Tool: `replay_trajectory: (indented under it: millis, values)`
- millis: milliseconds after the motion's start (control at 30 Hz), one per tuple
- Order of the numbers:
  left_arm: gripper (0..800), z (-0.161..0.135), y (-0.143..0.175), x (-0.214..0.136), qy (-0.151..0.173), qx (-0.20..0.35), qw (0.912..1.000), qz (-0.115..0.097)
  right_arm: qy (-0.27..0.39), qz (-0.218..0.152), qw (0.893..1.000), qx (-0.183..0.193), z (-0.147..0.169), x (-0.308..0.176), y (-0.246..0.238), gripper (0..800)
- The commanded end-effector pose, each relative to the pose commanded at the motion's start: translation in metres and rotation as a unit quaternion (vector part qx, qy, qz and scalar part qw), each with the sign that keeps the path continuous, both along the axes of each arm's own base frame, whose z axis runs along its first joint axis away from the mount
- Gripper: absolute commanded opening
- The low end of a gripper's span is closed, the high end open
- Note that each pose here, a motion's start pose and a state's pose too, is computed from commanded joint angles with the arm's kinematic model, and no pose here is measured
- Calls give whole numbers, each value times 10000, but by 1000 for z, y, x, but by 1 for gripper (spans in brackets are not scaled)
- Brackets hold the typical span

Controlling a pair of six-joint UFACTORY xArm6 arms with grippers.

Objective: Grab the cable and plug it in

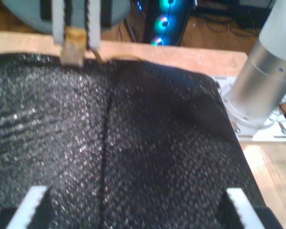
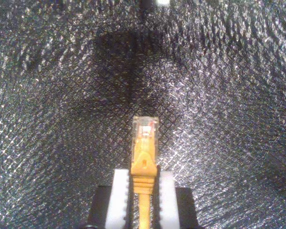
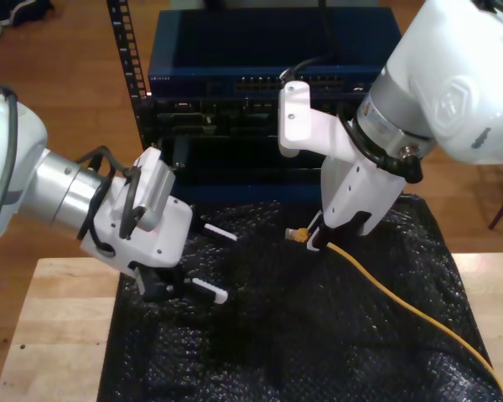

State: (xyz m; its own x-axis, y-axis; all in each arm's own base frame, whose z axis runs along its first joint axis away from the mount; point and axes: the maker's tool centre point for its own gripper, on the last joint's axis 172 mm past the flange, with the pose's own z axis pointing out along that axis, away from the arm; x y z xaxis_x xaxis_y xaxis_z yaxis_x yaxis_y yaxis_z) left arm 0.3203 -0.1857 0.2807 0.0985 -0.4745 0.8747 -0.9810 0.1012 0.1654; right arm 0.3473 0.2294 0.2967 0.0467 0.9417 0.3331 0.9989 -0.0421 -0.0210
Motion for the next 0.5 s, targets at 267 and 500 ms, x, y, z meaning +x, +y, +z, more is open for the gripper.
replay_trajectory:
  millis: [267, 500]
  values:
    - [799, 3, -16, 9, -153, 58, 9998, -102, 46, 108, 9995, 288, 7, -4, 14, 7]
    - [799, 14, -24, 17, -208, -178, 9996, 32, 47, 155, 9994, 295, 8, -6, 17, 6]
